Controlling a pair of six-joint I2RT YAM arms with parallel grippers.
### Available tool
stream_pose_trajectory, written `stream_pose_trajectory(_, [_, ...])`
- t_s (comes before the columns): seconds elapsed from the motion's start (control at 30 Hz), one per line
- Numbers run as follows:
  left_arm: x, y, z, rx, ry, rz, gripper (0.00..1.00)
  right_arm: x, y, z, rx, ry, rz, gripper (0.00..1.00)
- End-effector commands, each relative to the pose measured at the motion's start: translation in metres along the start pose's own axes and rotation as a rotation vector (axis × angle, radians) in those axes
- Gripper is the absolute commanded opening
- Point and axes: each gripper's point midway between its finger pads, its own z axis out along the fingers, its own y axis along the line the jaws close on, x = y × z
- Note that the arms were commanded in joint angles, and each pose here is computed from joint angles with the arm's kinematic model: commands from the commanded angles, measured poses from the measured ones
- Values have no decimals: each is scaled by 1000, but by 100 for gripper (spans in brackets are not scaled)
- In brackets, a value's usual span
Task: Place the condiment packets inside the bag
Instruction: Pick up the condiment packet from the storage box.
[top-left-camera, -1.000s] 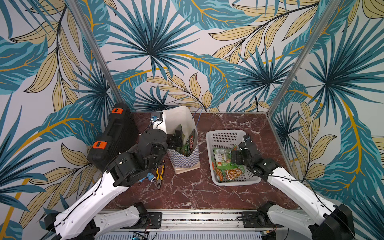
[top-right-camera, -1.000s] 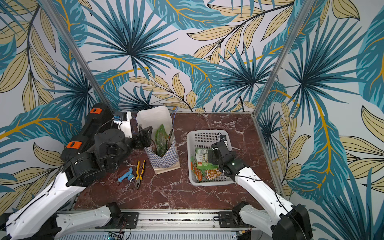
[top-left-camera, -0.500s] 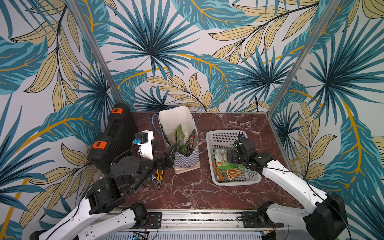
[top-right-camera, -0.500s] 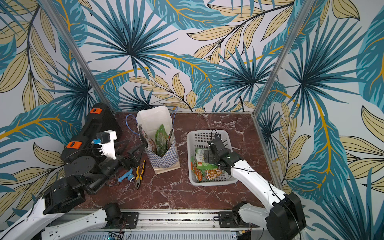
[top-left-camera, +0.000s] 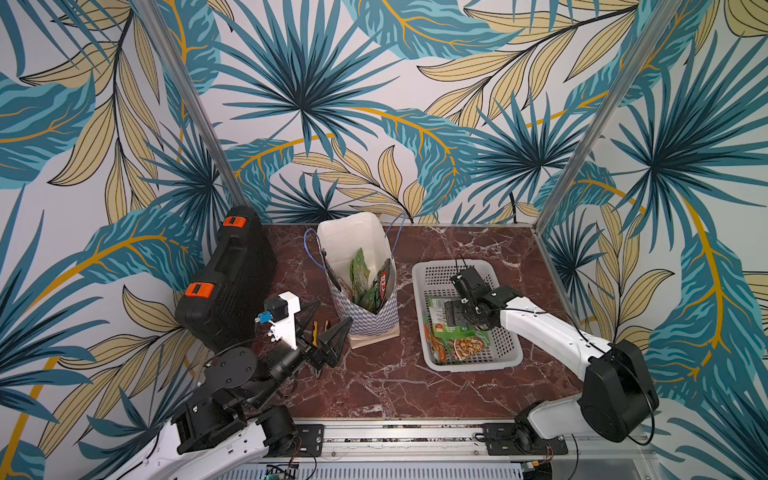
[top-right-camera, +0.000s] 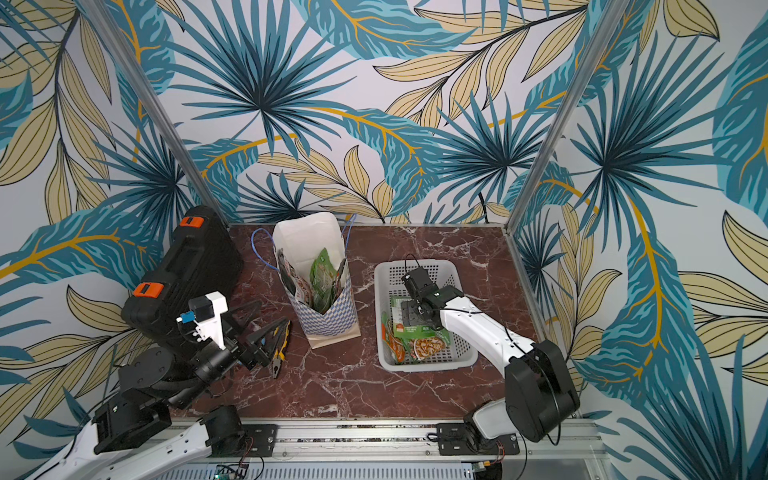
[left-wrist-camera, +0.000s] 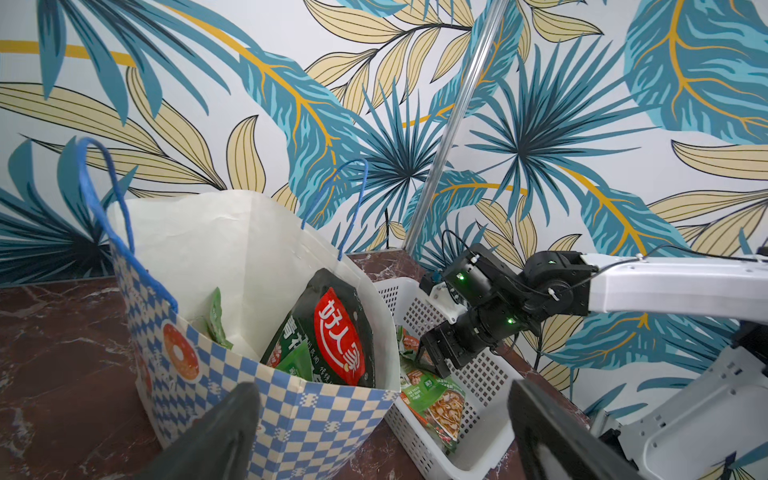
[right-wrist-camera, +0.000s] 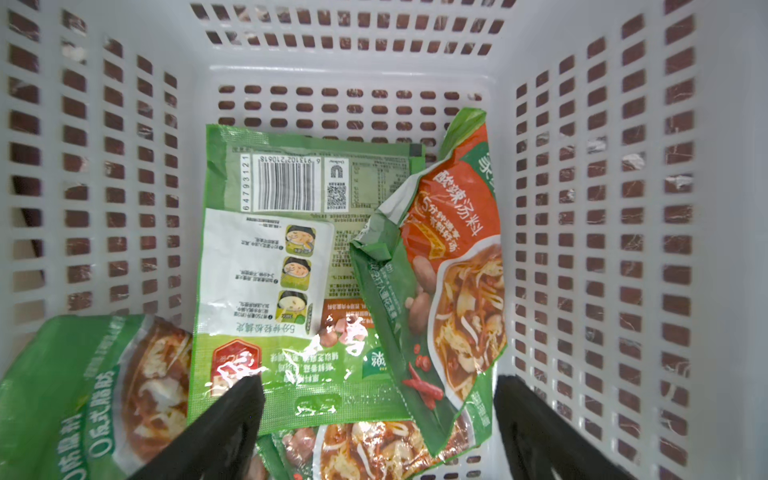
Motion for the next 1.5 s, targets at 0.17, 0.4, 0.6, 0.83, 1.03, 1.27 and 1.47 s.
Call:
stream_pose_trajectory(0.17, [24,-10,6,106,-43,28,98,-1,-14,13,132,68,-39,83])
stream_pose_trajectory(0.4, [38,-3,11,85,-49,73,98,-3,-21,20,200,82,-70,77])
stream_pose_trajectory(0.6, [49,5,15,54,-32,105,99,4,-14,38,196,131,-119,71])
stream_pose_trajectory(0.83, [55,18,20,-23,-21,132,100,6,-17,48,252,154,-162,63])
stream_pose_trajectory(1.03, [63,23,27,-54,8,141,100,-5,-30,33,320,97,-149,17])
stream_pose_trajectory(1.27, [67,31,28,-99,11,144,100,-24,-25,-13,239,-44,-103,0])
stream_pose_trajectory(1.47, [69,34,29,-111,13,144,100,-43,-9,-78,1,-215,-12,0])
